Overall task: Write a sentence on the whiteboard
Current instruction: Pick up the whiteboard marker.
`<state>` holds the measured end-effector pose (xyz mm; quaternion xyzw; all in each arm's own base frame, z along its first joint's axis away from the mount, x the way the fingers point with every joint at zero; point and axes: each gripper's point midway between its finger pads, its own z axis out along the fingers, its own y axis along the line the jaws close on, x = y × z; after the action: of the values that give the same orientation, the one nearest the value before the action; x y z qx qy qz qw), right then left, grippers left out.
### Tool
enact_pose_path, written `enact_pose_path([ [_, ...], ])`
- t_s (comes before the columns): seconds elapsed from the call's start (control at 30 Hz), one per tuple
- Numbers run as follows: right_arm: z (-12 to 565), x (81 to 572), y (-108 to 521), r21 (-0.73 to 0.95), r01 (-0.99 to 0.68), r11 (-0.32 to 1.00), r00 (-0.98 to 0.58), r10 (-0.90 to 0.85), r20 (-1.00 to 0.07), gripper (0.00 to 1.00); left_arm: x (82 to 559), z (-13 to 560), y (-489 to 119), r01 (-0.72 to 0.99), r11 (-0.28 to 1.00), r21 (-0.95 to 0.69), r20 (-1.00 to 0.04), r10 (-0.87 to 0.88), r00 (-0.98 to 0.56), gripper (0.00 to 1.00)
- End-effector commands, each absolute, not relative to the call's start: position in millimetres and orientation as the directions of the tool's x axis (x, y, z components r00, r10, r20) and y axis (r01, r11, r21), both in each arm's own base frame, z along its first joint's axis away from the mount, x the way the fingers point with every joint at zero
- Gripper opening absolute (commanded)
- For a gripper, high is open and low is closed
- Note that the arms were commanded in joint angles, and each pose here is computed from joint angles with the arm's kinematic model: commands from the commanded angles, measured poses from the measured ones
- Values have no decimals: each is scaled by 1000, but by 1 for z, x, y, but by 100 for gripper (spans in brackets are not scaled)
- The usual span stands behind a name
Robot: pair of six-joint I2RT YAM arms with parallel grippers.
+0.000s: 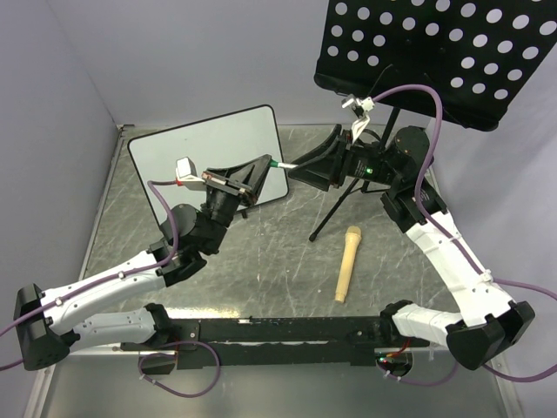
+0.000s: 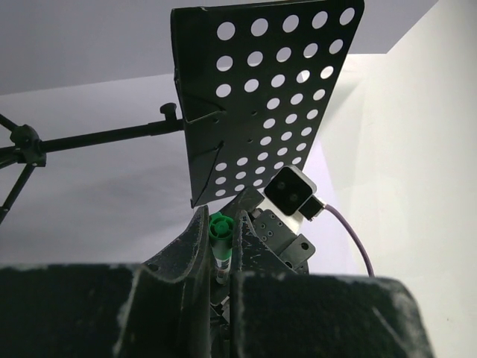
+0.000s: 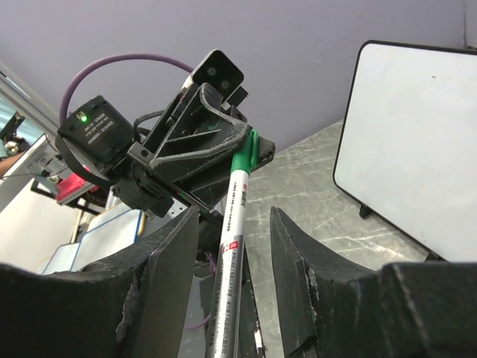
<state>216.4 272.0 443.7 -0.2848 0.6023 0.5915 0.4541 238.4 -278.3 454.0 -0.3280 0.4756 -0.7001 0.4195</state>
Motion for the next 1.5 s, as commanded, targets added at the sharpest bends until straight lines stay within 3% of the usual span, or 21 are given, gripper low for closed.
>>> enact_pose_path([
  [0.0, 467, 208, 270, 387, -915, 114, -357, 220, -908, 50, 237, 469, -268, 294, -276, -915, 133, -895, -425, 1],
  [0.33, 469, 205, 270, 384, -918, 102, -355, 223, -908, 40, 239, 463, -270, 272, -279, -921, 145, -893, -426, 1],
  [1.2, 470, 210, 271, 391, -913, 116, -359, 225, -906, 40, 241, 459, -267, 256, -288, -923, 165, -895, -413, 1],
  [1.47, 470, 210, 271, 388, -915, 114, -357, 223, -907, 29, 241, 458, -268, 254, -289, -923, 165, -894, -417, 1],
])
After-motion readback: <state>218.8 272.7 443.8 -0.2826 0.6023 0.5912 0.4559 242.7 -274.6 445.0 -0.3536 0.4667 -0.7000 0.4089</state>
